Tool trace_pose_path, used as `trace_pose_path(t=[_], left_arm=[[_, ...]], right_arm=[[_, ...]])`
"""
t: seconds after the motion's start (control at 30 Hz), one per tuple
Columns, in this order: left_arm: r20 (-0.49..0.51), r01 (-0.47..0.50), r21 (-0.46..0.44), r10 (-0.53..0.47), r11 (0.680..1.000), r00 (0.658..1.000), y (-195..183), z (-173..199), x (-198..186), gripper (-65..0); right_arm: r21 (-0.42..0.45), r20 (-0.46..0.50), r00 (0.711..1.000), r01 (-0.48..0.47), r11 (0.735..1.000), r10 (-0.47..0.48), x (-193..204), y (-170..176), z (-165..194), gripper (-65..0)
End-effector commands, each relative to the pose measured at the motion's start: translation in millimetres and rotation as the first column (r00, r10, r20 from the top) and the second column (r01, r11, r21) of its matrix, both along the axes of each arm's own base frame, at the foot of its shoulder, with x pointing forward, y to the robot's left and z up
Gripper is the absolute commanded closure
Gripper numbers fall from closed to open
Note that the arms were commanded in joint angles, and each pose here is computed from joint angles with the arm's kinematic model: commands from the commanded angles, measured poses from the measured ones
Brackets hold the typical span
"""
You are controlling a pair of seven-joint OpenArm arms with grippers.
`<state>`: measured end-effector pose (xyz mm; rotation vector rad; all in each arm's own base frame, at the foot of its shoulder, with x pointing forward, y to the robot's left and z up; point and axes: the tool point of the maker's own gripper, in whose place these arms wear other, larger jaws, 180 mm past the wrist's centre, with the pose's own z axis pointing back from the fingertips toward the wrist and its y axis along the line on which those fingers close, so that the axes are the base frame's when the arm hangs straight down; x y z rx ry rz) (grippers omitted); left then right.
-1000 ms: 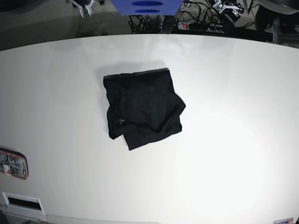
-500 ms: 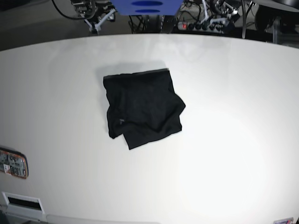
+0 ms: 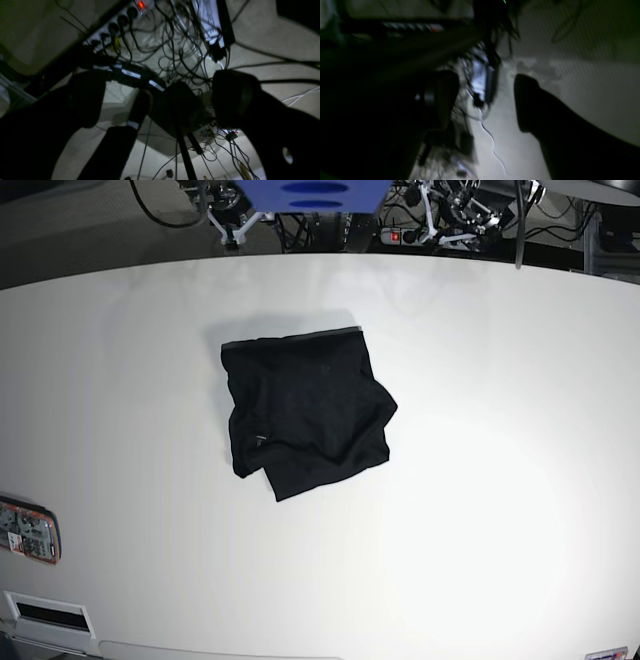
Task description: Fold the T-shirt properly
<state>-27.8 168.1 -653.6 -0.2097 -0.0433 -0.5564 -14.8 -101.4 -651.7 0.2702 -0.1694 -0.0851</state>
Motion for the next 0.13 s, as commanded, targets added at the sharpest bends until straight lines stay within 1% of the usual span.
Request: trace_pose_path(t=[0.0,0.1], left_arm=[[-0.042,0.035,0.006,-0.035,0.999,0.998,6.1,1.4,-17.9,-65.0],[-0.05,0.091,-0.001,-0.091,0.996,0.995,4.4,1.4,-20.5,-65.0]], right_arm=[[0.011,0.027,1.0,0.008,1.0,-0.009,9.4,3.0,1.1,-37.7],[0.011,0.021,1.0,0.008,1.0,-0.008,7.7,3.2,0.9,-37.7]])
